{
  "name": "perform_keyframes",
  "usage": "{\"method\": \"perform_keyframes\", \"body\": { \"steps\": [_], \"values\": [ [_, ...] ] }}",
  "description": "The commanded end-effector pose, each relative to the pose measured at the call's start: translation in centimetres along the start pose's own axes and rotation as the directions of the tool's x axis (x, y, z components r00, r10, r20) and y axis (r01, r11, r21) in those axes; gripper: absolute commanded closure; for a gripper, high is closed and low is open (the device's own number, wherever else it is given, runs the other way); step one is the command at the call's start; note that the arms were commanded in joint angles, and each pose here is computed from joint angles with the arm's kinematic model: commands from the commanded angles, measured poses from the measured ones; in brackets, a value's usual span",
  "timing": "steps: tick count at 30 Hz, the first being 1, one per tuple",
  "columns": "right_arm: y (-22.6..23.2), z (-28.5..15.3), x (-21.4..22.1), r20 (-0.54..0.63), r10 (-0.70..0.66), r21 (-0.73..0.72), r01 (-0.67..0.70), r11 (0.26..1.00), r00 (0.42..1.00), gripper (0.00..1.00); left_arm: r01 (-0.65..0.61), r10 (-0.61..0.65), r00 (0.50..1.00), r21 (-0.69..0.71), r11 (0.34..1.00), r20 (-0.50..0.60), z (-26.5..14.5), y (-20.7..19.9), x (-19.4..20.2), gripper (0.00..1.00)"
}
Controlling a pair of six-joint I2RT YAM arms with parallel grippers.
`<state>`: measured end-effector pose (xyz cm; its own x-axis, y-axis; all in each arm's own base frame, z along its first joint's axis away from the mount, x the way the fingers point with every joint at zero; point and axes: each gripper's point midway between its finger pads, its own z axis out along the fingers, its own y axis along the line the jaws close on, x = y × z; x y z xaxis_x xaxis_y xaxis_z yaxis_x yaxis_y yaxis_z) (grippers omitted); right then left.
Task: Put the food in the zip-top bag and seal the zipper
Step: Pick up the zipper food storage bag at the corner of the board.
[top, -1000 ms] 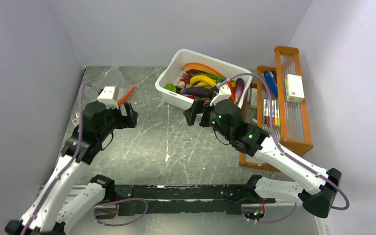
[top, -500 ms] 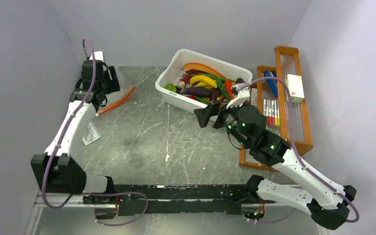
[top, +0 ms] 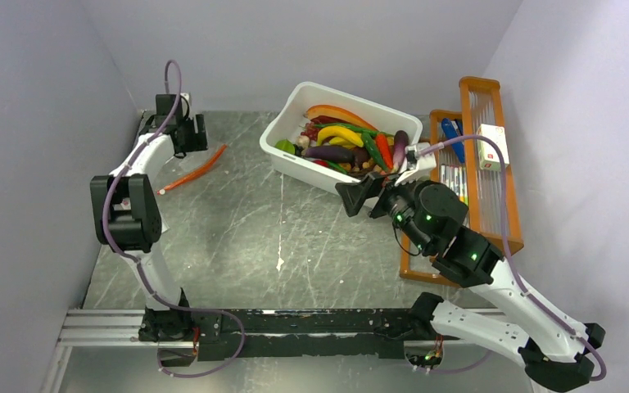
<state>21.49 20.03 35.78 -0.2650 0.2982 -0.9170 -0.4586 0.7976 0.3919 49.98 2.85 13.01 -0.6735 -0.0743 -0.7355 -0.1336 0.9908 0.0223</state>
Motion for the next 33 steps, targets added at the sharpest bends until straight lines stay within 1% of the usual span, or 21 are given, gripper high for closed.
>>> {"method": "perform_keyframes", "body": {
  "steps": [1, 3, 6, 9, 13, 15, 16, 18, 22, 25, 28, 30, 33],
  "values": [
    [-0.8, -0.4, 0.5, -0.017, -0.025, 0.031, 0.026, 0.999, 1.0, 0.02, -0.039, 0.037, 0.999, 0.057, 0.998, 0.03, 1.3, -0.9, -0.5, 0.28],
    [-0.6, -0.6, 0.2, -0.016, -0.032, 0.019, 0.032, 0.999, 0.999, 0.03, -0.072, 0.072, 0.997, 0.051, 0.996, 0.004, 2.3, -0.9, 0.2, 0.3],
    [0.5, -0.6, 0.4, -0.028, -0.08, -0.05, 0.079, 0.996, 0.996, 0.05, -0.11, 0.11, 0.991, 0.006, 0.994, -0.076, 3.9, -0.4, 1.7, 0.34],
    [0.5, -0.5, 0.3, -0.042, -0.085, -0.042, 0.083, 0.996, 0.995, 0.05, -0.113, 0.116, 0.99, 0.047, 0.992, -0.079, 4.8, -1.4, 2.4, 0.51],
    [0.5, -0.3, 0.5, -0.055, -0.079, -0.035, 0.077, 0.996, 0.995, 0.05, -0.126, 0.13, 0.989, 0.051, 0.991, -0.076, 4.0, -2.4, 2.3, 0.71],
    [0.6, -0.2, 0.8, -0.058, -0.074, -0.04, 0.072, 0.997, 0.996, 0.05, -0.153, 0.155, 0.985, 0.026, 0.988, -0.075, 3.2, -2.7, 1.8, 0.86],
    [0.7, -0.2, 1.0, -0.061, -0.071, -0.048, 0.069, 0.997, 0.996, 0.05, -0.167, 0.168, 0.983, 0.015, 0.986, -0.075, 2.7, -2.9, 1.7, 0.92],
    [1.0, 0.0, 1.3, -0.07, -0.067, -0.065, 0.063, 0.996, 0.995, 0.06, -0.177, 0.178, 0.982, 0.019, 0.984, -0.057, 1.5, -3.4, 1.1, 0.93],
    [1.3, 0.1, 1.8, -0.103, -0.041, -0.067, 0.034, 0.997, 0.994, 0.06, -0.148, 0.151, 0.988, 0.085, 0.985, -0.03, -2.3, -5.1, -0.2, 0.93],
    [0.9, 0.1, 2.2, -0.111, -0.023, -0.045, 0.018, 0.999, 0.994, 0.06, -0.126, 0.124, 0.992, 0.167, 0.978, 0.026, -6.0, -6.8, -1.5, 0.93],
    [1.6, -0.1, 2.1, -0.114, -0.02, -0.086, 0.01, 0.996, 0.993, 0.06, -0.098, 0.089, 0.995, 0.234, 0.967, 0.049, -8.8, -7.7, -1.6, 0.93],
    [2.4, -0.3, 1.8, -0.11, -0.01, -0.123, -0.004, 0.992, 0.994, 0.07, -0.075, 0.062, 0.997, 0.298, 0.952, 0.052, -10.6, -8.6, -1.1, 0.93],
    [2.8, -0.2, 2.2, -0.131, 0.009, -0.137, -0.027, 0.99, 0.991, 0.07, -0.04, 0.018, 0.998, 0.451, 0.892, 0.054, -13.6, -10.8, 0.2, 0.93]
  ]
}}
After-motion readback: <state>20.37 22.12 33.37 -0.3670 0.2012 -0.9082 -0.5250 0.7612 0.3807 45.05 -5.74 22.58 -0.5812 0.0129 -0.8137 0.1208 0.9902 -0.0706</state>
